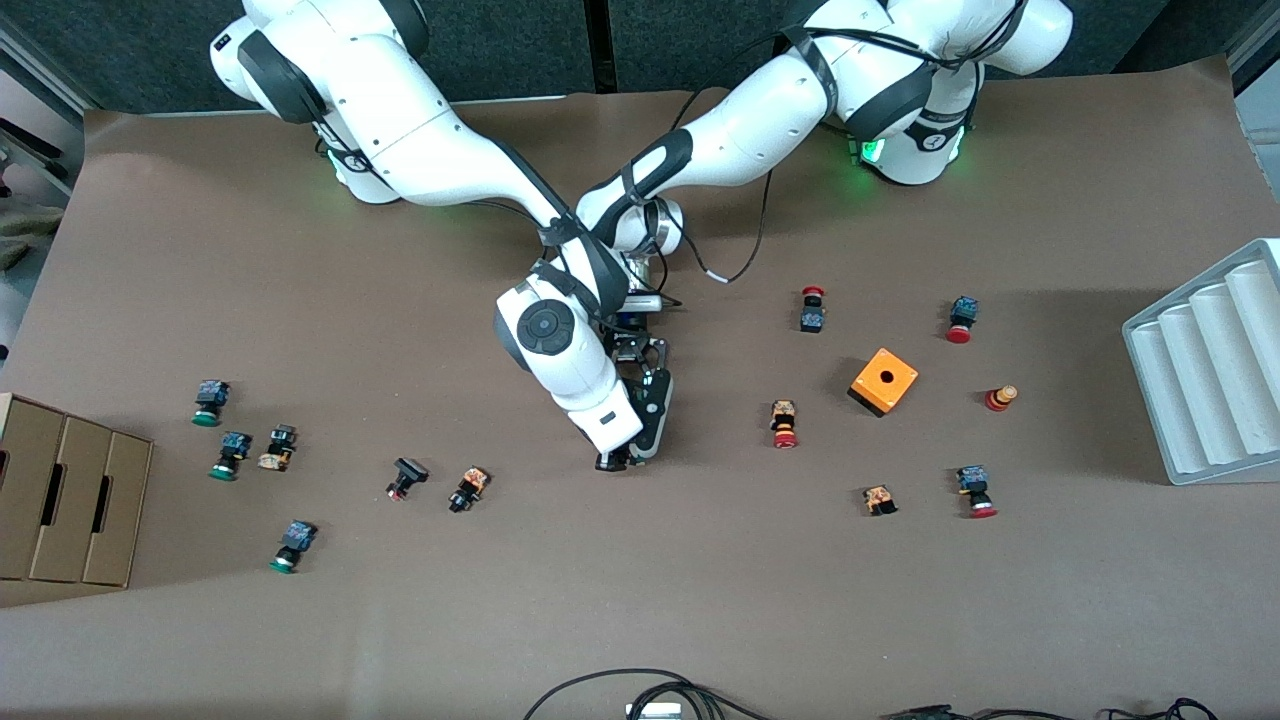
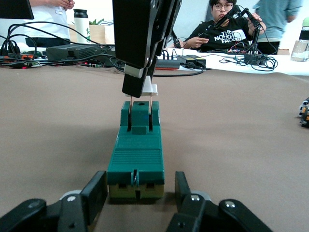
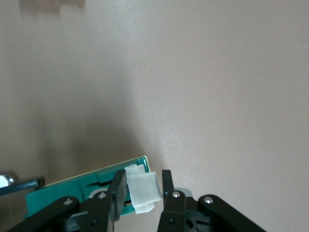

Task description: Close load switch with both arms

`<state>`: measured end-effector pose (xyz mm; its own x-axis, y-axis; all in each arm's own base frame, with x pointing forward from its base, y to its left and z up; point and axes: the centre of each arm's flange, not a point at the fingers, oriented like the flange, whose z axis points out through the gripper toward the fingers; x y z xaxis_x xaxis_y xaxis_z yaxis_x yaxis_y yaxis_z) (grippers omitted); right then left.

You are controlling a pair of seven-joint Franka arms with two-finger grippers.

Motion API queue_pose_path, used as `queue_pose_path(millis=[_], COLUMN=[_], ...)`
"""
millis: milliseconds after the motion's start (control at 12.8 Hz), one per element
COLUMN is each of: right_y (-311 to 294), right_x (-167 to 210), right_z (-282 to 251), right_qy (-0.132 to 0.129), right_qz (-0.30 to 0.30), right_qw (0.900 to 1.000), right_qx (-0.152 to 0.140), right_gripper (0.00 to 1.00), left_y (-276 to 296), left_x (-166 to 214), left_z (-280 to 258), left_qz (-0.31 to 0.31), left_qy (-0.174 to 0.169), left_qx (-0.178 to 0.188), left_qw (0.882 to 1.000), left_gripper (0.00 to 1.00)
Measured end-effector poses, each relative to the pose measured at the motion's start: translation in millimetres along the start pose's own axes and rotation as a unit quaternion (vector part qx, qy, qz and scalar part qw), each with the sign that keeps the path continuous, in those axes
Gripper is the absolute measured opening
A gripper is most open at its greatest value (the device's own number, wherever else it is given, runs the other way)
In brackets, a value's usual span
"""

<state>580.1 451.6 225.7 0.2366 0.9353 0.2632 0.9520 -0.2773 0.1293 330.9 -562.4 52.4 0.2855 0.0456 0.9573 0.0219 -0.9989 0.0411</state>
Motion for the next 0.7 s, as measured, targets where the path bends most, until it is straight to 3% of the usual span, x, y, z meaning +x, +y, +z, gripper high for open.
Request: queue_pose_path(millis=[704], right_y=[2.2], right_x=[-1.2], right_z=[6.3], right_qy=[0.003], right_qz=[0.001], right_qw=[1.000], right_qx=[-0.006], right_gripper=[0.37], left_y=[-0.2], left_x=[-0.6], left_z=[-0.1], left_qz=[0.001], left_qy=[0.002], left_qx=[0.001], left_qw=[1.000], left_gripper=[0.64])
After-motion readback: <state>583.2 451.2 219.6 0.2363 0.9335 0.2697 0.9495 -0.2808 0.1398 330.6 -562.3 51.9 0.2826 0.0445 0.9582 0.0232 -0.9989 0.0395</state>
